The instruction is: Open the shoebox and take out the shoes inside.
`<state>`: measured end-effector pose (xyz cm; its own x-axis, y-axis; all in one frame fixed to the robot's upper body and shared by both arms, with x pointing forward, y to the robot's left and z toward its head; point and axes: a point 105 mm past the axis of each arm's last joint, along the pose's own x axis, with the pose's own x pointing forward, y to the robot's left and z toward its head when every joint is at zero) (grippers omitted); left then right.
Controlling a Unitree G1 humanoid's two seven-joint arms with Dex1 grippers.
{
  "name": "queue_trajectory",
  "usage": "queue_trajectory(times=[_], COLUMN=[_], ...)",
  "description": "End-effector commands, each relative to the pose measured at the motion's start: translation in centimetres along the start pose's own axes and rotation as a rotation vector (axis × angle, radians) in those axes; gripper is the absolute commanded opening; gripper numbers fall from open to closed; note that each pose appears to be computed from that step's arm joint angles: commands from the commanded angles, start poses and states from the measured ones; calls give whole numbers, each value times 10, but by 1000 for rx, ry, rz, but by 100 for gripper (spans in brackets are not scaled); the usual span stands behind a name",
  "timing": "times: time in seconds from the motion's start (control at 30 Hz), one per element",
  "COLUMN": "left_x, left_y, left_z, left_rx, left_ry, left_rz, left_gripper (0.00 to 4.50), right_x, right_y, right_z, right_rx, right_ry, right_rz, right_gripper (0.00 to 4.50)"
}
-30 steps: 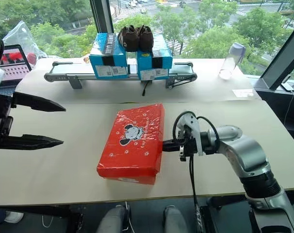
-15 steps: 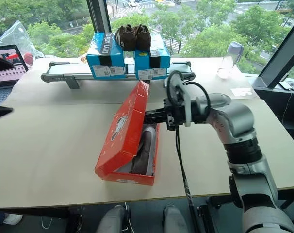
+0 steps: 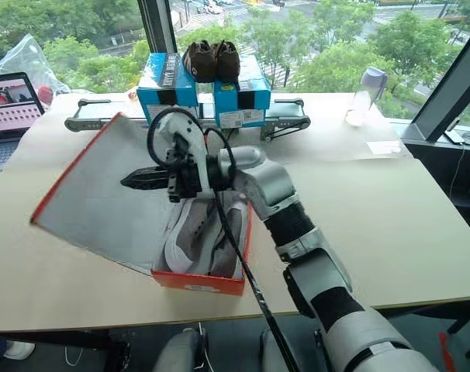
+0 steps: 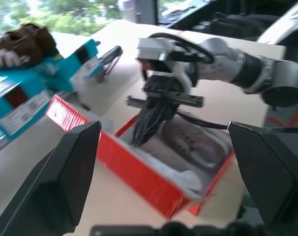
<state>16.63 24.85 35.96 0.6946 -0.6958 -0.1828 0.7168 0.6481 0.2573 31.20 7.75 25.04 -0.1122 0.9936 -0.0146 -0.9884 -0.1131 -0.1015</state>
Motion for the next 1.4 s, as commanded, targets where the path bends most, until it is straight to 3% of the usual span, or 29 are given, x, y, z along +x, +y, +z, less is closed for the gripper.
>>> queue_trajectory(times=[0.03,0.23,0.33,0.4,0.47,0.6,0.7,1.07,1.23,1.4], left_x=[-18,-20,-15,-10,-3,9,16,37,46,50], left_y=[2,-3,-1,2,6,15,20,32,33,34], left_z=[5,-6,-18,-28,-44,-57,-61,-71,-71,-70], left_rx=[65,63,58,144,114,75,74,89,106,110], left_ry=[-42,-49,-74,-68,-50,-47,-39,-13,-23,-30], left_rz=[66,21,-2,13,-17,-78,-116,-211,-237,-244], left_gripper=[439,439,439,439,439,439,450,450,450,450], right_x=[3,-9,-36,-53,-74,-102,-109,-116,-113,-90], right_y=[-4,-8,-8,-3,5,24,30,28,7,5], right_z=[15,15,28,36,38,17,11,-17,-42,-44], right_rx=[-61,-56,-58,-57,-44,-41,-22,-128,-231,-330], right_ry=[-41,-29,-19,-5,40,226,270,496,618,578], right_rz=[-35,-73,-98,-102,-109,-125,-148,-250,-298,-224], right_gripper=[0,0,0,0,0,0,68,446,446,446])
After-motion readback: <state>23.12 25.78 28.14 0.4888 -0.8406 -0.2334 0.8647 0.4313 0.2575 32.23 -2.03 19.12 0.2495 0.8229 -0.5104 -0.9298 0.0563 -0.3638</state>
